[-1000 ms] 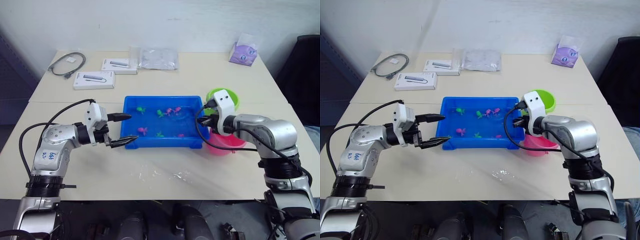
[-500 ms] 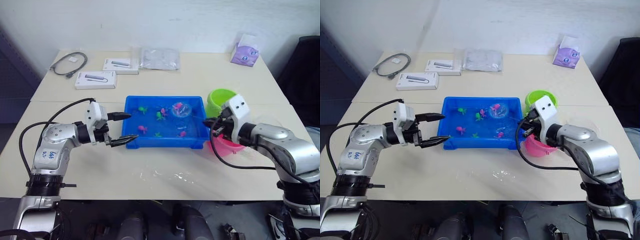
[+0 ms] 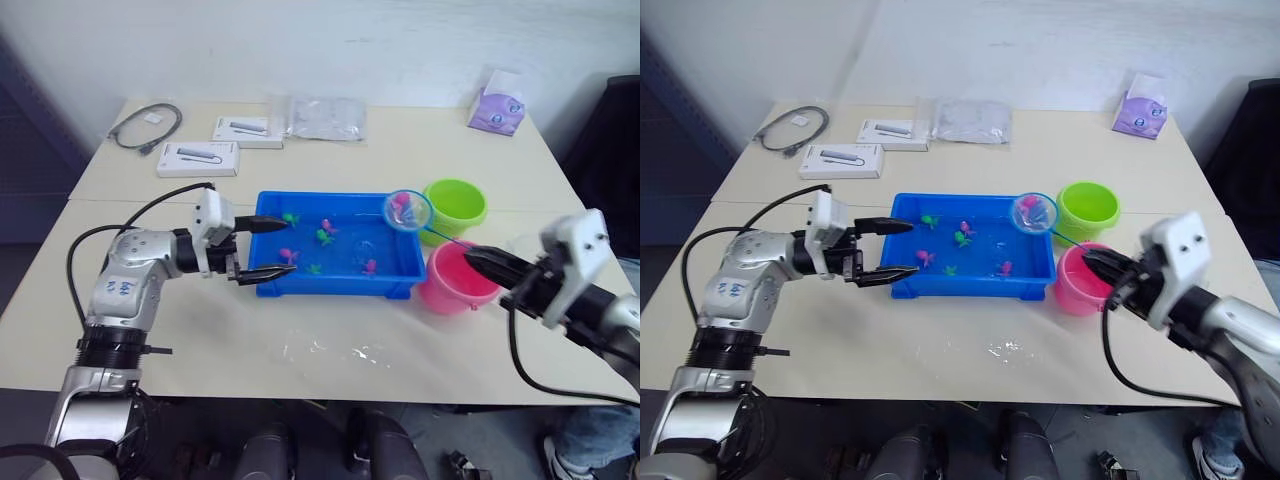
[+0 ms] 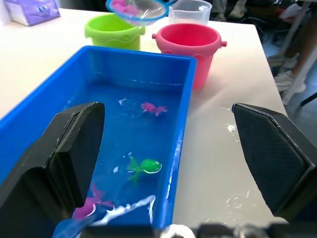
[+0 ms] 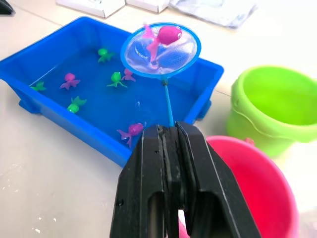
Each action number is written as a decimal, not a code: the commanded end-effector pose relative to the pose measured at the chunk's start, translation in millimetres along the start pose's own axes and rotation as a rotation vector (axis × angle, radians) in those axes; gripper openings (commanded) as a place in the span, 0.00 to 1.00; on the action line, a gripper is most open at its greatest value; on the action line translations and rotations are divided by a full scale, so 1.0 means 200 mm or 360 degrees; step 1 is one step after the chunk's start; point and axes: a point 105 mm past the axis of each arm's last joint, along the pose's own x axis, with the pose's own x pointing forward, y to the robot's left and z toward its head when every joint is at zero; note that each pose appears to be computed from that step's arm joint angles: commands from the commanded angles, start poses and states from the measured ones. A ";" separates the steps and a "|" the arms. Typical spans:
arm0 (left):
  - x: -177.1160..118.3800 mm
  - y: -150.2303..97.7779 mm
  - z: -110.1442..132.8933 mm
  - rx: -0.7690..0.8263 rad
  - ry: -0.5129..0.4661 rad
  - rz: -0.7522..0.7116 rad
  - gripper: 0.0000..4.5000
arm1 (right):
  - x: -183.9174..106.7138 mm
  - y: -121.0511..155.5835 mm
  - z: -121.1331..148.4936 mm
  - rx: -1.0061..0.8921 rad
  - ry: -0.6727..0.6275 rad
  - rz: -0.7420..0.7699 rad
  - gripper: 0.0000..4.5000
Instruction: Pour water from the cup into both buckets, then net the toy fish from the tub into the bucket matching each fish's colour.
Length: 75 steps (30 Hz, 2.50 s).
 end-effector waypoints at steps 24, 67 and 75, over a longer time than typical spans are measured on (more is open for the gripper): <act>0.13 -0.04 0.03 -0.0004 -0.0089 -0.0206 0.98 | -0.42 -0.20 -0.28 -0.0880 0.0100 -0.0571 0.00; 0.14 -0.07 0.02 0.0041 -0.0100 -0.0196 0.98 | -0.41 -0.32 -0.29 -0.2555 0.0138 -0.0561 0.00; 0.12 -0.07 0.01 0.0020 -0.0093 -0.0163 0.98 | -0.33 -0.22 -0.21 -0.2126 -0.0135 -0.0579 0.00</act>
